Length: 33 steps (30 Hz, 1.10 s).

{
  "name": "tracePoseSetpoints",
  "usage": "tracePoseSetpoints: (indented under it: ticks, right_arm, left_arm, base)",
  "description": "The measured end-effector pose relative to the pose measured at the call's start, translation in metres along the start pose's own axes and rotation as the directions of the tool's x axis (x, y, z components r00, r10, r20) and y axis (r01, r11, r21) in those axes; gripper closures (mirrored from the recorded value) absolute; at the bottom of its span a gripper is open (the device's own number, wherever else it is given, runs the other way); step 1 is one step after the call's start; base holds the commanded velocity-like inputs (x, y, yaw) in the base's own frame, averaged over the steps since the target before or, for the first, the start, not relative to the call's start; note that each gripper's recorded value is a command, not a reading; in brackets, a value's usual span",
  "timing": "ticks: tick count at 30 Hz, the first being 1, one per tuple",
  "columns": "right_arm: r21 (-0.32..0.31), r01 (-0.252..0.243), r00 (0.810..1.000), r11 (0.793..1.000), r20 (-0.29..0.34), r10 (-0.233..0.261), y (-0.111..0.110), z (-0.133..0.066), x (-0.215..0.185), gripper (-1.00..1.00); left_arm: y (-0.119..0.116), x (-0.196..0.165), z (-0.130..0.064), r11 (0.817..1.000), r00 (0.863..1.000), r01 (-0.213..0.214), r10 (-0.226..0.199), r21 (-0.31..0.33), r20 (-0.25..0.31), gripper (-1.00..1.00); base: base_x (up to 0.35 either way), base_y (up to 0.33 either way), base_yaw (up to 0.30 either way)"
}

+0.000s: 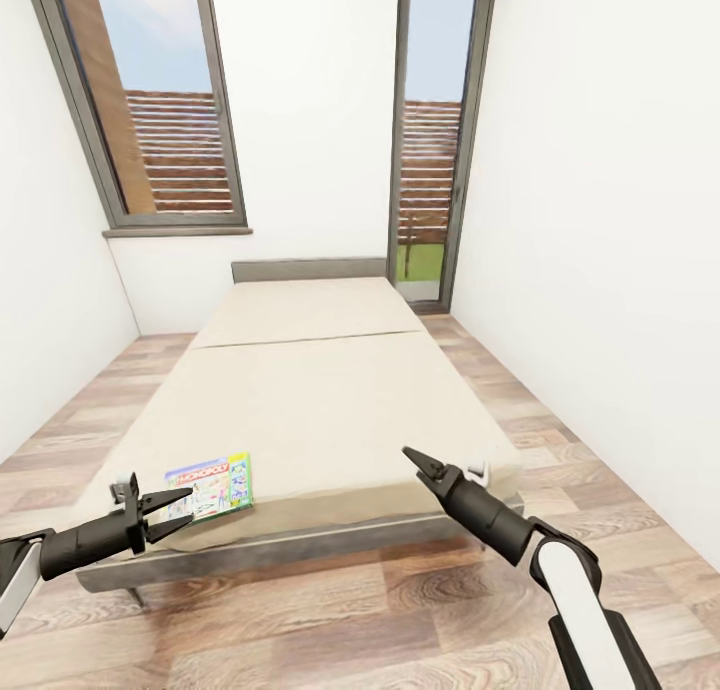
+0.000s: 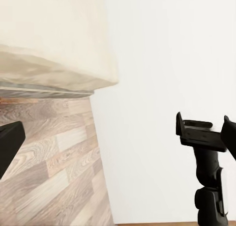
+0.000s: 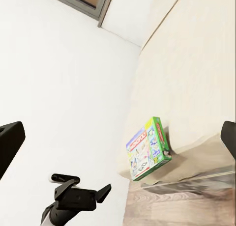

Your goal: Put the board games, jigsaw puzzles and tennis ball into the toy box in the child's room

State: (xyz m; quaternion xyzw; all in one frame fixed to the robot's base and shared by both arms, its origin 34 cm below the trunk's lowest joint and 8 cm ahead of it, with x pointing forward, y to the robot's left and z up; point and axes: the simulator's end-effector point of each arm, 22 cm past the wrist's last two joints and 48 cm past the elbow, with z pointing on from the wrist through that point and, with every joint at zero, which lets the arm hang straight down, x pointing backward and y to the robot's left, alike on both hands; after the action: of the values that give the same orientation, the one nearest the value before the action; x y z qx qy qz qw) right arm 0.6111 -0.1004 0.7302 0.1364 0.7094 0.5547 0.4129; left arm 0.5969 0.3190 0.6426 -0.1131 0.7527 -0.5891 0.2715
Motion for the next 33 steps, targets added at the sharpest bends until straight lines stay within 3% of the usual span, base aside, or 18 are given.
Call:
tracePoseSetpoints:
  ticks: [33]
  right_arm:
    - [-0.018, -0.026, 1.000, 0.999, 0.008, 0.026, -0.058, -0.012, 0.040, -1.00]
  left_arm:
    - [0.065, 0.034, 0.002, 1.000, 1.000, -0.002, 0.002, 0.005, 0.003, -1.00]
  base:
    - [0.000, 0.000, 0.000]
